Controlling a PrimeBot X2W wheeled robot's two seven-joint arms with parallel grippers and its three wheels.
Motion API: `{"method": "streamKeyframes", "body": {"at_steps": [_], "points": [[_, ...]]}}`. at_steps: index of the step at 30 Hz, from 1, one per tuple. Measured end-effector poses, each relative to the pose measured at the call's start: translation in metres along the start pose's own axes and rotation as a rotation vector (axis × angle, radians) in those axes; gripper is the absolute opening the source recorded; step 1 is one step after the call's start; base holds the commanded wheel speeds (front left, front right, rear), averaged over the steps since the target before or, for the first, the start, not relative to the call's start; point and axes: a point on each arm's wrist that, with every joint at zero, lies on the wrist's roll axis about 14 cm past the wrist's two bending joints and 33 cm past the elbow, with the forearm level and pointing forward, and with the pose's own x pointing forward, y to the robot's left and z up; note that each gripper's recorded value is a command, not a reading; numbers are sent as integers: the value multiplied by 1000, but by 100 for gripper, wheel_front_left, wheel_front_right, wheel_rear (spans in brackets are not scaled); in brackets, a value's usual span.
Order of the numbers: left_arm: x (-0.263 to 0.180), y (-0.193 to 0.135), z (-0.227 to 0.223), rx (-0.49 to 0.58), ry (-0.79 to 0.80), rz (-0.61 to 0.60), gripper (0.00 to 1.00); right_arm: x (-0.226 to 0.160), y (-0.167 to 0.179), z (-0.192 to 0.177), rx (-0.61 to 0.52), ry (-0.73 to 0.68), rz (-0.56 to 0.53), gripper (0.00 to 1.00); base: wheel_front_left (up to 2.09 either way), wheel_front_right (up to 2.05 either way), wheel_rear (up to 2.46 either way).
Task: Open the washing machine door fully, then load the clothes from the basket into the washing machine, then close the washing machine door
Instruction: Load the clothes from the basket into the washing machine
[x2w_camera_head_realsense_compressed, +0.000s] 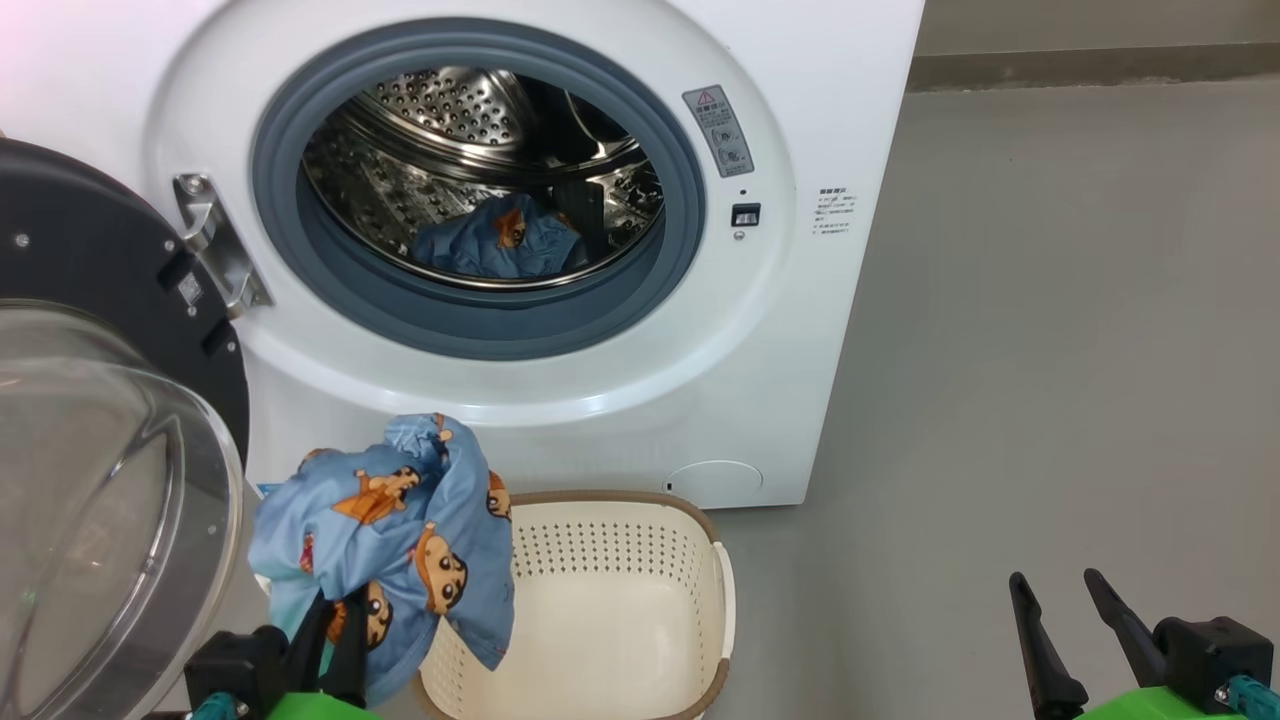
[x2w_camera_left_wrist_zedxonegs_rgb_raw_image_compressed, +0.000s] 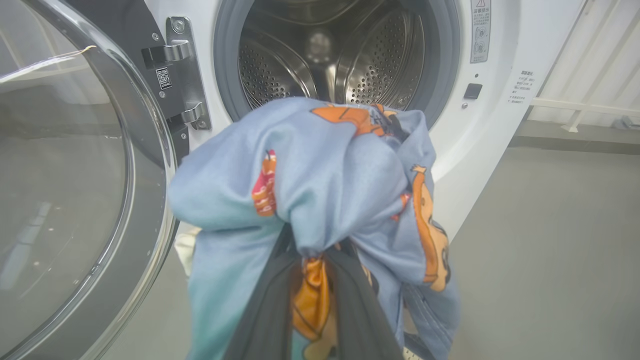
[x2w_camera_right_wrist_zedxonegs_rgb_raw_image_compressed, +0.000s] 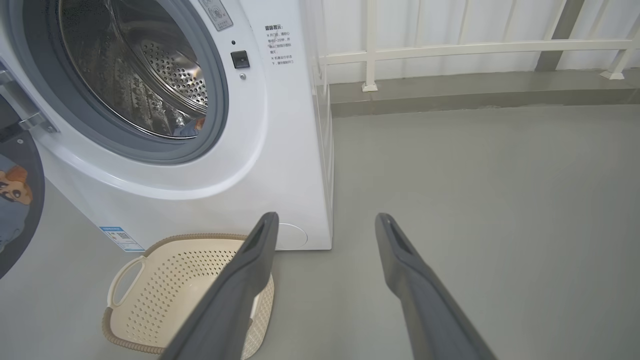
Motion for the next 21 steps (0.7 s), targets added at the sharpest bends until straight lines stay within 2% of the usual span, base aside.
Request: {"method": "streamKeyframes", "body": {"at_steps": [10,21], "points": [[8,-10,-9,-1,34,-28,0,2,1,-8,11,25,1,100,0,0,0],[62,-39,-20,-19,92,-103,0,20,-7,-13,18,51,-25,100,0,0,0]]}}
